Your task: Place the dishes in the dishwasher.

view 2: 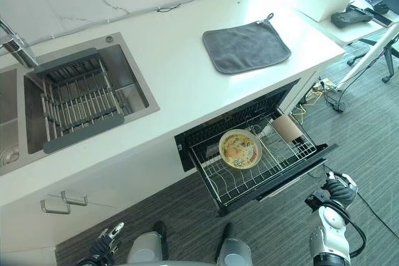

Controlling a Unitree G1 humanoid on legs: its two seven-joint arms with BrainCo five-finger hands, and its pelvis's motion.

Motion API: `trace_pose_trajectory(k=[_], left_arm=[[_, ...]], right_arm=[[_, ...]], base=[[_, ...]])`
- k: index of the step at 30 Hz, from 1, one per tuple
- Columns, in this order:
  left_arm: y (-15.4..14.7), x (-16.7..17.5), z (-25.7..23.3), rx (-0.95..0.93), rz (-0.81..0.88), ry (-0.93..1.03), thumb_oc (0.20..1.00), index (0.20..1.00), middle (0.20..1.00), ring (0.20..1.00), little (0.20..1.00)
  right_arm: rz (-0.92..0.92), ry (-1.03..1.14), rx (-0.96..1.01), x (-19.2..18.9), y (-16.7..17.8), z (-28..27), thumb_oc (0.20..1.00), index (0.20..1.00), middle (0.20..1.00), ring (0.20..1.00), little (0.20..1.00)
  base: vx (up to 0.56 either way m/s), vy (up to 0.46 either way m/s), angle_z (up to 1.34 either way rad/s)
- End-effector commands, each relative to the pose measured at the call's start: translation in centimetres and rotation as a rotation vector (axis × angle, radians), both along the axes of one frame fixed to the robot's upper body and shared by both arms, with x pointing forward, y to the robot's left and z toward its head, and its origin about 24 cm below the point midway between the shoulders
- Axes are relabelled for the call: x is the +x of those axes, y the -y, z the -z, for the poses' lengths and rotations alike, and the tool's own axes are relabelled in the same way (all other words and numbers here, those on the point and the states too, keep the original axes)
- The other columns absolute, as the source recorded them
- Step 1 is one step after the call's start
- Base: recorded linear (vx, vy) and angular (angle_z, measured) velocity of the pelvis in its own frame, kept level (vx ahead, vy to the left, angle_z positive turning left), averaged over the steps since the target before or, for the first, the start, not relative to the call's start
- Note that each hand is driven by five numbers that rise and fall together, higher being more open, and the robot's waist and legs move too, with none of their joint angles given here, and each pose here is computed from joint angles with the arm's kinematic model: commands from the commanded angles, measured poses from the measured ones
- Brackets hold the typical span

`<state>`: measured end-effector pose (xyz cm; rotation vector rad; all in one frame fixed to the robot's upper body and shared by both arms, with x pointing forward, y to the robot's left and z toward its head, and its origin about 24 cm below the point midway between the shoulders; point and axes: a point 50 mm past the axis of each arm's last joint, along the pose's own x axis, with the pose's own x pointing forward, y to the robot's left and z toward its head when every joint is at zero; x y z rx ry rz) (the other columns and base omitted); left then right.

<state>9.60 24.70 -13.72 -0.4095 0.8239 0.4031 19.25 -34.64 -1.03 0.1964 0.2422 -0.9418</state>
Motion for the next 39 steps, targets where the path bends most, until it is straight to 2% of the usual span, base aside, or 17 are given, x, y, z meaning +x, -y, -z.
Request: trace_pose_trajectory(k=[1, 9, 15, 20, 28, 34, 39], left_arm=[[-1.8, 1.5, -1.2, 0.065, 0.044, 0.054, 1.000, 1.000, 1.000, 1.000, 1.000], [-2.3, 3.1, -1.8, 0.068, 0.065, 0.085, 1.000, 1.000, 1.000, 1.000, 1.000], [-2.9, 5.0, -2.7, 0.076, 0.087, 0.132, 1.000, 1.000, 1.000, 1.000, 1.000], [-3.2, 5.5, -3.1, 0.074, 0.109, 0.154, 1.000, 1.000, 1.000, 1.000, 1.000], [-3.4, 6.3, -3.8, 0.073, 0.163, 0.178, 1.000, 1.000, 1.000, 1.000, 1.000], [-3.4, 6.8, -4.2, 0.068, 0.181, 0.202, 1.000, 1.000, 1.000, 1.000, 1.000], [-3.5, 6.8, -4.4, 0.060, 0.196, 0.210, 1.000, 1.000, 1.000, 1.000, 1.000]], right_arm=[[0.038, 0.198, -0.062, 1.2, 1.7, -4.1, 0.200, 0.200, 0.200, 0.200, 0.200], [0.199, 0.222, 0.082, -0.2, 4.3, -2.4, 0.200, 0.200, 0.200, 0.200, 0.200], [0.235, 0.200, 0.243, -0.1, 5.6, -0.4, 0.200, 0.200, 0.200, 0.200, 0.200], [0.222, 0.231, 0.326, 1.0, 6.3, -0.8, 0.200, 0.200, 0.200, 0.200, 0.200], [0.025, 0.141, 0.358, 3.6, 7.6, -3.3, 0.200, 0.200, 0.200, 0.200, 0.200], [-0.164, 0.092, 0.443, 5.4, 7.0, -4.5, 0.200, 0.200, 0.200, 0.200, 0.200], [-0.266, 0.120, 0.382, 7.6, 7.4, -8.2, 0.200, 0.200, 0.200, 0.200, 0.200]], base=[[-0.10, -0.001, 0.15], [-0.11, 0.004, 0.00], [-0.08, -0.024, 0.00], [-0.06, -0.010, 0.05], [0.00, 0.013, 0.05], [0.03, 0.000, 0.03], [0.02, 0.026, 0.09]])
